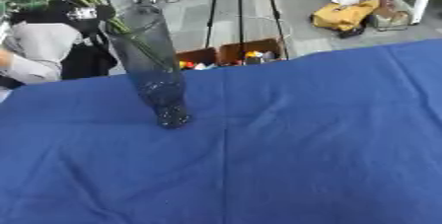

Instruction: Arrange flowers into the vase.

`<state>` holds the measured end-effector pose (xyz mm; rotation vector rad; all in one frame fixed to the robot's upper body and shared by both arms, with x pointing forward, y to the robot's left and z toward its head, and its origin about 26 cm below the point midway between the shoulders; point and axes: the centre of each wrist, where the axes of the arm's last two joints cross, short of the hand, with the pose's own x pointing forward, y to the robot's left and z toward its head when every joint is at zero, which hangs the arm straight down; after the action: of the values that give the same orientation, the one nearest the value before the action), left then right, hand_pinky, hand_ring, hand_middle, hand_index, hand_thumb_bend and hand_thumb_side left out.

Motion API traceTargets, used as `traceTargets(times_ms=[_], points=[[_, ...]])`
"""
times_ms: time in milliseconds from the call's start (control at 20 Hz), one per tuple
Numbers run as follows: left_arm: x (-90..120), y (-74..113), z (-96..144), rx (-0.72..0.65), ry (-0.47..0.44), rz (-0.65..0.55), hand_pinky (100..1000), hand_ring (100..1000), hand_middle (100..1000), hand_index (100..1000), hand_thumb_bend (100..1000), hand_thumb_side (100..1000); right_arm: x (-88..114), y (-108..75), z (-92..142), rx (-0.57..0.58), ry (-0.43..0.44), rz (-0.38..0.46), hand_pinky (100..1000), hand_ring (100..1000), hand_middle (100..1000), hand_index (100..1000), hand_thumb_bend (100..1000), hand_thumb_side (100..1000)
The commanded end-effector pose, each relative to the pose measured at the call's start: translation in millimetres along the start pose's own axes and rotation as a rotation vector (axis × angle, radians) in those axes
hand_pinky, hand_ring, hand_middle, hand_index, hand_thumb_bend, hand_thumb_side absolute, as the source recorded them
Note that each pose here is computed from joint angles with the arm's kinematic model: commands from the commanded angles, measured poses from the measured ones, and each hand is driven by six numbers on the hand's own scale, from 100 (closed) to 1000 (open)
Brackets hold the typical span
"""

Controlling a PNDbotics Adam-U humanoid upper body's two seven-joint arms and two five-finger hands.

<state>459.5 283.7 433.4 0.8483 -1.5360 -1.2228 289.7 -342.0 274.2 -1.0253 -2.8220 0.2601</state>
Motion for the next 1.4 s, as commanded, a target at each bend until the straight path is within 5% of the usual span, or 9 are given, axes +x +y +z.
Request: traceTargets(times_ms=[50, 1400], points=[[-8, 21.3, 19, 0.019, -0.004, -0.017, 1000, 1000, 1000, 1000, 649, 915, 2, -6.6, -8, -0.013, -0.027, 0.005, 773, 825, 777, 832, 100, 755], [-31, 9.9, 35, -0.072, -0.025, 0.013, 1000, 1000, 1000, 1000, 625, 921, 2, -8.0, -6, -0.028, -0.017, -0.001, 769, 825, 780, 833, 100, 764]])
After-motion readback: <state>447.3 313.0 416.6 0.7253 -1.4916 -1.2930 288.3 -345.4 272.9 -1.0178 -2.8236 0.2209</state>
